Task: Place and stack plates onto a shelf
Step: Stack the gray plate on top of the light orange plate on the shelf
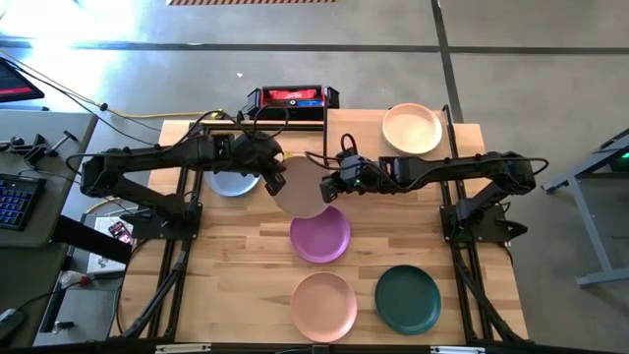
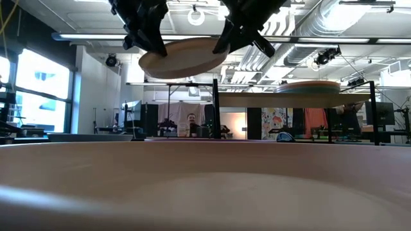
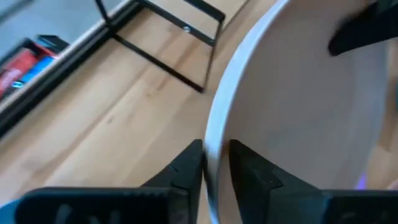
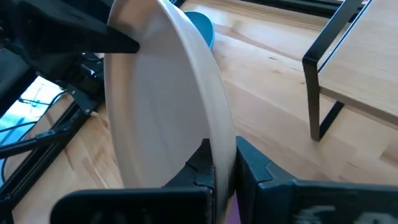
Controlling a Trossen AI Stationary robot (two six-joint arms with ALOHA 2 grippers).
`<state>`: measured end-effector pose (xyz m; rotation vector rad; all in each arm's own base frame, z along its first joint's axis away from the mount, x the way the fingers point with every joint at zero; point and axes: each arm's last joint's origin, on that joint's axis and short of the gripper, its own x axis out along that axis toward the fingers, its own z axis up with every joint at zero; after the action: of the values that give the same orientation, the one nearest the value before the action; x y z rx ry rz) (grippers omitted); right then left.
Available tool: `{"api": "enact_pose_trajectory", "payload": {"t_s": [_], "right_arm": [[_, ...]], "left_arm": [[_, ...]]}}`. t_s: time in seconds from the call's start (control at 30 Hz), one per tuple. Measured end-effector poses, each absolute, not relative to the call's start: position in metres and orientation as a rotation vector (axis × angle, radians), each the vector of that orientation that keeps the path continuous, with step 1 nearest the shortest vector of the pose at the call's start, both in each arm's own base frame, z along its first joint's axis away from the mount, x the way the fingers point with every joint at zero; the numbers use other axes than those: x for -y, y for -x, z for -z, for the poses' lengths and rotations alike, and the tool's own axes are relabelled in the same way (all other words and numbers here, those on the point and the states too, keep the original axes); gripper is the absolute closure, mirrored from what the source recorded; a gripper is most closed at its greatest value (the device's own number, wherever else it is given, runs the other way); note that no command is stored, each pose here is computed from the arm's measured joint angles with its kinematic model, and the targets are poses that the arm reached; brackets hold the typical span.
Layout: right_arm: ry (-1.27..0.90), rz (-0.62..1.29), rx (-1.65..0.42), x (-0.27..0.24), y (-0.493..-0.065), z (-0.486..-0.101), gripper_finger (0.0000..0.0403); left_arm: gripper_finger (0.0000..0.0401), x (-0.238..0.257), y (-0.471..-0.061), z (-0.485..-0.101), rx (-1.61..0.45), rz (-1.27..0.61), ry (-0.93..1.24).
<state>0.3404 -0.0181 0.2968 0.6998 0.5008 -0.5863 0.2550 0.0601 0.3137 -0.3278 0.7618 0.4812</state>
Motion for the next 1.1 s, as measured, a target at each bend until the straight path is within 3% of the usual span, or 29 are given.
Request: {"api": "enact_pose_trajectory", "payload": {"t_s": [0.27, 0.63, 1.1], "right_arm": [[-0.691, 0.621, -0.493, 0.025, -0.324, -0.311, 0.0399], [-0.654, 0.774, -0.568, 0.048, -0.276, -0.331, 0.04], [-0.578, 0.975, -0.485, 0.089, -0.186, -0.375, 0.0389]], "left_arm": [[0.0292, -0.064, -0.252, -0.324, -0.674, -0.453, 0.367], [0.0292, -0.064, -0.243, -0.362, -0.385, -0.406, 0.241], [0.0292, -0.07, -0.238, -0.367, -0.388, -0.58, 0.029]]}}
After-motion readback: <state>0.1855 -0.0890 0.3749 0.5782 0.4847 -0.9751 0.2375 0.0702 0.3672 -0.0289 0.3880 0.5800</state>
